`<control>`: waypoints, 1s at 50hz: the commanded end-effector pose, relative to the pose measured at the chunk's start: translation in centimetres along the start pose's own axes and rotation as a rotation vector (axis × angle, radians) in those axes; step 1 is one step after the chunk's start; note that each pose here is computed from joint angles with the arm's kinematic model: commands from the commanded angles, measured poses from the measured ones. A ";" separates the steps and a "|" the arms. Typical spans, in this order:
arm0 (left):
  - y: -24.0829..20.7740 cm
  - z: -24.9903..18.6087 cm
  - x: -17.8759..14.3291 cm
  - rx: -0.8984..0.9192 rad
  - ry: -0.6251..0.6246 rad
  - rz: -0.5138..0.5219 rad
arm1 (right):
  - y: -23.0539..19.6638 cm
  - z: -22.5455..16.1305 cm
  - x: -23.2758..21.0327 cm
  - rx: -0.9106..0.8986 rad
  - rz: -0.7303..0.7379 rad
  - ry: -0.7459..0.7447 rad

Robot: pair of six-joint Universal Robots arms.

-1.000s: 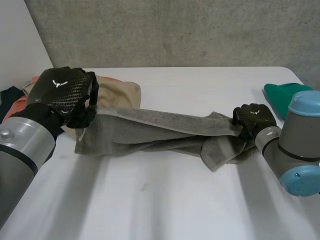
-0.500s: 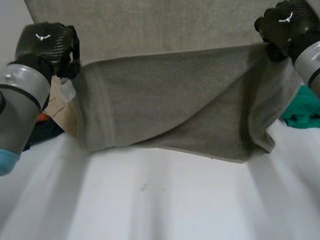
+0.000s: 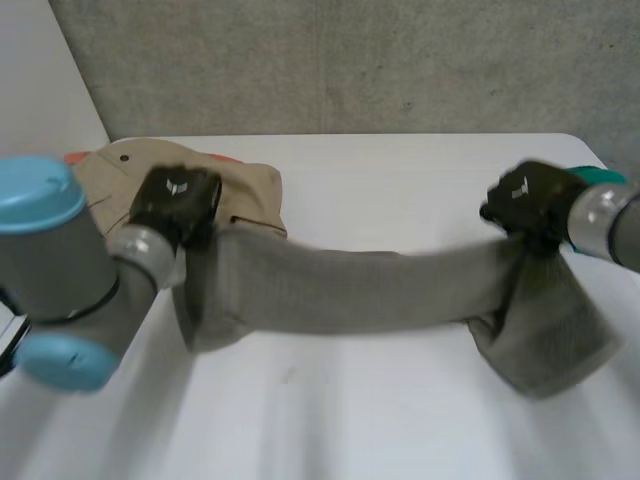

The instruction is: Fold the laundry.

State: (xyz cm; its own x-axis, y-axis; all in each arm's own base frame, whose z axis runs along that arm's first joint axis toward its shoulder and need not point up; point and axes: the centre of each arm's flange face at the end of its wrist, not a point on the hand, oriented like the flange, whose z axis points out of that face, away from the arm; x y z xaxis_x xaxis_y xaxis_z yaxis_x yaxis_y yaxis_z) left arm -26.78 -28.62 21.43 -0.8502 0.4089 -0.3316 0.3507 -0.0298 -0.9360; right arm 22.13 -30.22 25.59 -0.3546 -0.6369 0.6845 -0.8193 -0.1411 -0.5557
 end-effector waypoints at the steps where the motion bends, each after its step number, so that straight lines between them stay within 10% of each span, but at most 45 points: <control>1: -7.4 5.9 -3.6 0.341 -0.139 0.012 | -4.5 2.3 8.2 0.255 -0.038 0.473; 10: -18.2 3.3 -8.6 0.732 -0.309 -0.055 | -10.7 -4.5 14.5 0.709 -0.011 0.848; 32: 3.0 -1.7 -1.1 0.136 -0.015 -0.052 | 1.7 1.3 -2.2 0.253 0.083 0.112; 50: 4.8 -2.0 -1.9 0.044 -0.065 -0.057 | 7.1 4.3 -3.4 0.162 0.749 0.076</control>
State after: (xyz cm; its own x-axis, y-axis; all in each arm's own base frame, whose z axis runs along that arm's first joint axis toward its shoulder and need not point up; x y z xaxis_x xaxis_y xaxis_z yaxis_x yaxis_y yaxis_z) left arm -22.89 -27.98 16.26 -0.8854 0.3628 -0.2905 0.3057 -0.0163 -0.9520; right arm 21.16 -31.45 17.15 -0.7265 -0.6206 0.2950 -0.4216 0.0636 -0.9045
